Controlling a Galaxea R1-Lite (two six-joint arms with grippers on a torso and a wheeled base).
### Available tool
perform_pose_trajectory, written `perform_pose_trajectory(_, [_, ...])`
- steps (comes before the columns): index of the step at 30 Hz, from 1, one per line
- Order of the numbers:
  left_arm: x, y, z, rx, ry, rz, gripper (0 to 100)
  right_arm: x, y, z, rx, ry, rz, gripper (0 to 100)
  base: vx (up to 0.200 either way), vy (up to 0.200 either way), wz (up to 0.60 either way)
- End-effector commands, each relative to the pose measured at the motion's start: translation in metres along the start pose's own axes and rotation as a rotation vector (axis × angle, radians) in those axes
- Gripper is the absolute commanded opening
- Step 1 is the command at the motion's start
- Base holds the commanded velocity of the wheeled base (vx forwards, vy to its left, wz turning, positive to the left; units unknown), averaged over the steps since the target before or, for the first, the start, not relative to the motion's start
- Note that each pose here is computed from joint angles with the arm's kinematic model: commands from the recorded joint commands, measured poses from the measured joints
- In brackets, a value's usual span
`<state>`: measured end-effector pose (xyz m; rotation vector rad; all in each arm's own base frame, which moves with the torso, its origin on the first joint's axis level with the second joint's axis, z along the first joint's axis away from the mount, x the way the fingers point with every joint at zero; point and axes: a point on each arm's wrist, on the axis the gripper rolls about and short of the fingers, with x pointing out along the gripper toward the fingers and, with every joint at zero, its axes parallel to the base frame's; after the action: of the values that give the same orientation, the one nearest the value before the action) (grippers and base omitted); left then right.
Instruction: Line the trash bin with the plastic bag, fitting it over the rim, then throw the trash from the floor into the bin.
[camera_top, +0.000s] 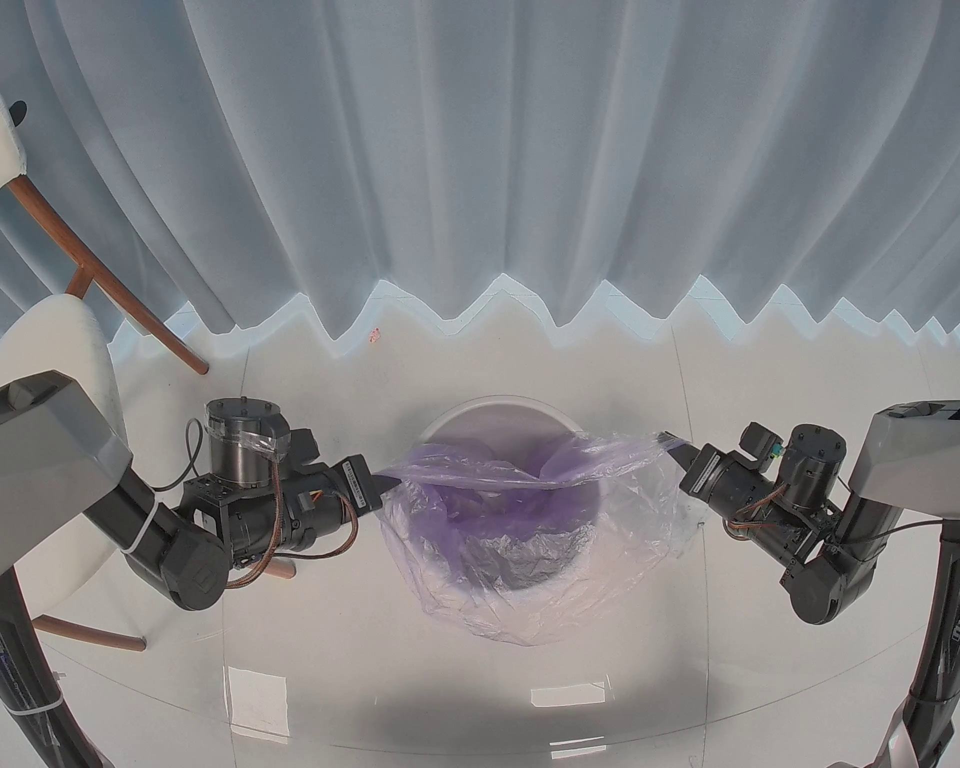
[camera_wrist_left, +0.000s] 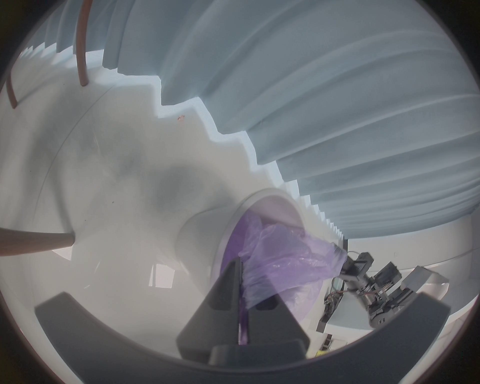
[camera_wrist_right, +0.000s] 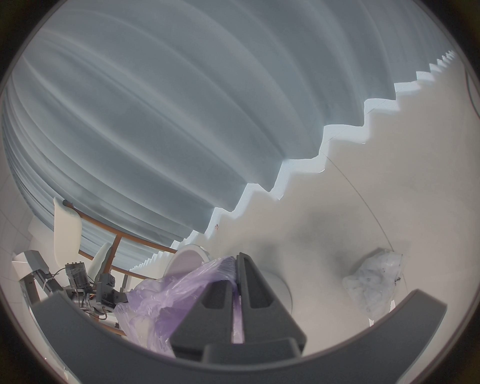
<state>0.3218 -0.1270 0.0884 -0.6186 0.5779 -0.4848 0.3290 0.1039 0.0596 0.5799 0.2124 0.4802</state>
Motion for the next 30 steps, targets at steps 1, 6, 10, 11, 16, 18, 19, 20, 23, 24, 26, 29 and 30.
perform_pose_trajectory(1, [0.003, 0.001, 0.001, -0.010, -0.015, -0.007, 0, 0.003, 0.002, 0.003, -0.005, -0.025, 0.015, 0, 0.000, 0.000, 0.00])
perform_pose_trajectory(6, [0.006, -0.004, 0.006, -0.015, -0.054, -0.001, 0, 0.007, 0.005, 0.011, 0.035, -0.072, 0.014, 0, 0.000, 0.000, 0.00])
perform_pose_trajectory(10, [0.010, -0.007, 0.013, -0.053, -0.093, 0.003, 0, 0.015, 0.011, 0.016, 0.084, -0.122, 0.013, 0, 0.000, 0.000, 0.00])
perform_pose_trajectory(11, [0.010, -0.007, 0.015, -0.068, -0.096, 0.001, 0, 0.016, 0.012, 0.016, 0.096, -0.132, 0.008, 0, 0.000, 0.000, 0.00])
perform_pose_trajectory(16, [0.015, -0.005, 0.016, -0.093, -0.096, 0.004, 0, 0.020, 0.015, 0.016, 0.119, -0.138, 0.014, 0, 0.000, 0.000, 0.00])
perform_pose_trajectory(18, [0.016, -0.004, 0.017, -0.093, -0.099, 0.004, 0, 0.021, 0.015, 0.016, 0.118, -0.139, 0.015, 0, 0.000, 0.000, 0.00])
perform_pose_trajectory(19, [0.018, -0.004, 0.017, -0.095, -0.102, 0.003, 0, 0.024, 0.014, 0.013, 0.119, -0.136, 0.015, 0, 0.000, 0.000, 0.00])
perform_pose_trajectory(20, [0.018, -0.003, 0.018, -0.097, -0.103, 0.004, 0, 0.026, 0.012, 0.012, 0.120, -0.138, 0.009, 0, 0.000, 0.000, 0.00])
perform_pose_trajectory(23, [0.019, -0.002, 0.021, -0.112, -0.109, 0.005, 0, 0.034, 0.010, 0.008, 0.121, -0.154, -0.006, 0, 0.000, 0.000, 0.00])
perform_pose_trajectory(24, [0.022, -0.001, 0.022, -0.131, -0.115, 0.003, 0, 0.043, 0.007, 0.006, 0.122, -0.181, -0.025, 0, 0.000, 0.000, 0.00])
perform_pose_trajectory(26, [0.023, 0.001, 0.026, -0.150, -0.127, 0.001, 0, 0.051, 0.004, 0.005, 0.123, -0.215, -0.045, 0, 0.000, 0.000, 0.00])
perform_pose_trajectory(29, [0.024, 0.003, 0.032, -0.161, -0.142, 0.000, 0, 0.054, 0.004, 0.005, 0.124, -0.226, -0.047, 0, 0.000, 0.000, 0.00])
perform_pose_trajectory(30, [0.025, 0.004, 0.032, -0.165, -0.145, -0.001, 0, 0.055, 0.004, 0.006, 0.125, -0.231, -0.043, 0, 0.000, 0.000, 0.00])
